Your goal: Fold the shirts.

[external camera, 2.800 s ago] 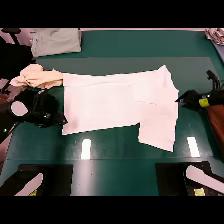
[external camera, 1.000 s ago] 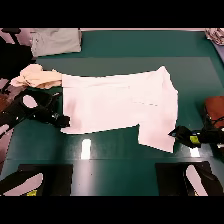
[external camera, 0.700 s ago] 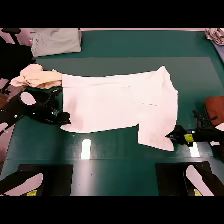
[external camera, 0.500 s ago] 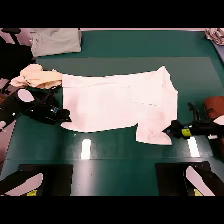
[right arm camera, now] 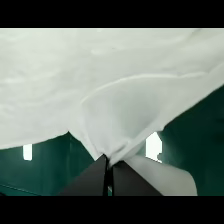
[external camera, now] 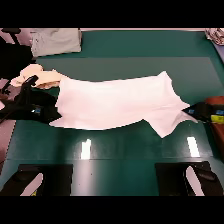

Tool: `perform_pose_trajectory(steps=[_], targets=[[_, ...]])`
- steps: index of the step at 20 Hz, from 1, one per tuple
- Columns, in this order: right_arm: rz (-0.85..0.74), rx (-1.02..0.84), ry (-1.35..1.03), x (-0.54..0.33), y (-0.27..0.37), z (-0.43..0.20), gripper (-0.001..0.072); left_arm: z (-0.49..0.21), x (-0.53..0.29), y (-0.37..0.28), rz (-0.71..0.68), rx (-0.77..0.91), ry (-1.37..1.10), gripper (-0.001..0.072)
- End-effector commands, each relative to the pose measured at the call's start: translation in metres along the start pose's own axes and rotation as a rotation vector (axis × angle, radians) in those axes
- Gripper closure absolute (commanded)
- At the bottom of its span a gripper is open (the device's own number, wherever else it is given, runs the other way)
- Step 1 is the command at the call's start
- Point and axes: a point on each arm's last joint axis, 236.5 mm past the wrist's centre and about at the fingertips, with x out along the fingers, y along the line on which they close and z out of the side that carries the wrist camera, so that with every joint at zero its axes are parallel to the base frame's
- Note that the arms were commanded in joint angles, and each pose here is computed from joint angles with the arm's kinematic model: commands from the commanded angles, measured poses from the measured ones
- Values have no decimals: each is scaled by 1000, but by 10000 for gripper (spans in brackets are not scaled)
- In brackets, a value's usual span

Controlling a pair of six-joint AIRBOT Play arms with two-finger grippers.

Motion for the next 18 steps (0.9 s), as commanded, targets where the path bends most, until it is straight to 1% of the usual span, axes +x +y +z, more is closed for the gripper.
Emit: perform_pose_trajectory(steps=[1,3,5,7,8,12,15,18], targets=[[-11,-13,-90,-31,18,23,697,-2,-18,-3,11,-66,-51,680],[-9,-21,-121,-34,22,46,697,15,-19,-2,8,-119,-126,680],[-4,-8,-112,-21,18,66,696,50,-26,-3,-15,-180,-274,681],[-5,0,-28,8,6,71,696,80,-37,-5,-46,-227,-409,681],[-5,0,17,22,1,71,695,89,-38,-5,-53,-241,-439,681],[-77,11,111,71,-32,78,695,86,-4,12,-8,-269,-340,681],[-74,-4,144,102,-40,84,695,93,15,34,64,-268,-324,681],[-78,11,112,120,-50,98,695,95,34,49,100,-286,-296,681]])
